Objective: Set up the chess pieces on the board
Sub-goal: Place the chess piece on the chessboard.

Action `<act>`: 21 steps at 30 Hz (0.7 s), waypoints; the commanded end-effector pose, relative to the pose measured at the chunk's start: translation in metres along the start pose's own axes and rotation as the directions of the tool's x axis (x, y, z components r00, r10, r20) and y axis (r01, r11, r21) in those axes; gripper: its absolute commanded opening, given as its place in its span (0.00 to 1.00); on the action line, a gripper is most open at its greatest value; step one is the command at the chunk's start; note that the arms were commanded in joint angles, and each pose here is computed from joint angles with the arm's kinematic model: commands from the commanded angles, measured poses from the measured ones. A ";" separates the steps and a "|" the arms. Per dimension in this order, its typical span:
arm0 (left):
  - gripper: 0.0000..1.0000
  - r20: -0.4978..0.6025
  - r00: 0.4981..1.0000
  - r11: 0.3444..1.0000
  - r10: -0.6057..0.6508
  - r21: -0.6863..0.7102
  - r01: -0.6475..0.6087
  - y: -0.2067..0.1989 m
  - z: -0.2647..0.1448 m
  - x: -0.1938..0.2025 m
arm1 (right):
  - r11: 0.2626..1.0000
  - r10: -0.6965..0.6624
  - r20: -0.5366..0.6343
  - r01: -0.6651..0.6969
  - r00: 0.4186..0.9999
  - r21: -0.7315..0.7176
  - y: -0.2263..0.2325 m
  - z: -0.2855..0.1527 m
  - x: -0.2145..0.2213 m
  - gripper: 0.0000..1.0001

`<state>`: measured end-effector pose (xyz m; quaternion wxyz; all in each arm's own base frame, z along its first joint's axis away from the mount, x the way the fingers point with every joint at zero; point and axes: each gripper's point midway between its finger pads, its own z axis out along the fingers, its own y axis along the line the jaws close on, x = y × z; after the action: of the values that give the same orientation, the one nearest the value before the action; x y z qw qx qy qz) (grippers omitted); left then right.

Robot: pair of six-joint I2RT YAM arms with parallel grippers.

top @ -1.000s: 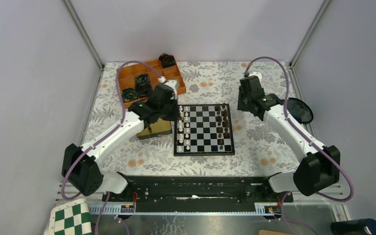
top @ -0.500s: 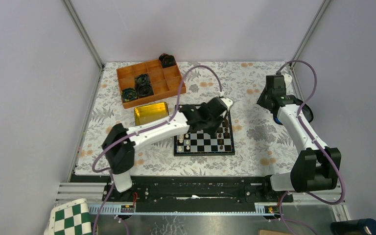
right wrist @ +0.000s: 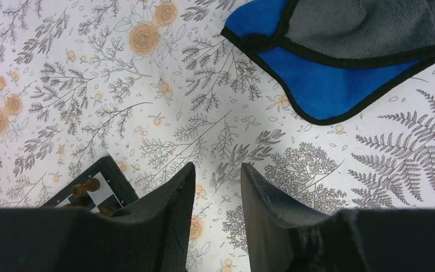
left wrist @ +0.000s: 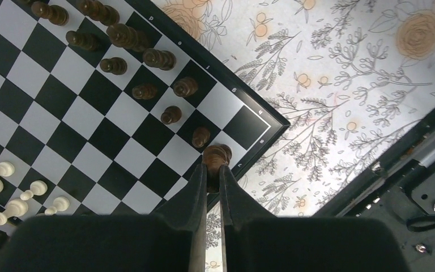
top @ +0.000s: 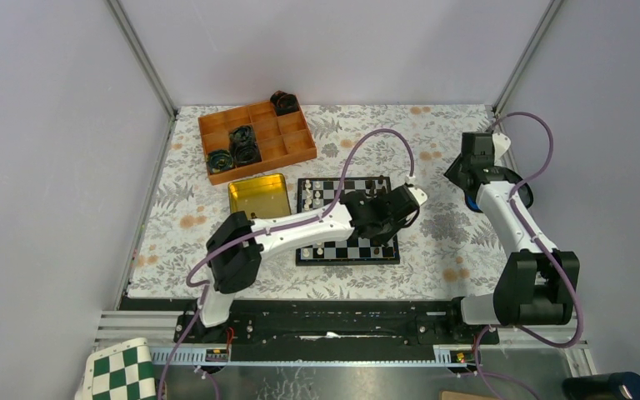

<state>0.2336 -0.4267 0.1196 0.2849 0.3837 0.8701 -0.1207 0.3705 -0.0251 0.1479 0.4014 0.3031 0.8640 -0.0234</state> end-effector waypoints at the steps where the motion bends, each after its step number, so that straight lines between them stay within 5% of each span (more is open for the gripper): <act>1: 0.00 0.042 0.999 0.999 0.020 -0.041 -0.018 0.005 0.008 -0.013 | 0.995 0.103 0.095 -0.101 0.990 -0.024 0.003 -0.010 -0.023 0.42; 21: 0.00 0.032 0.999 0.999 0.037 -0.002 -0.037 -0.011 0.043 -0.019 | 0.969 0.236 0.169 -0.244 0.957 0.025 -0.025 0.004 -0.051 0.42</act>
<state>0.2483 -0.4469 0.0889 0.2825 0.3897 0.8705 -0.1029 0.3720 -0.0646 0.1573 0.4327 0.3992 0.8081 -0.0200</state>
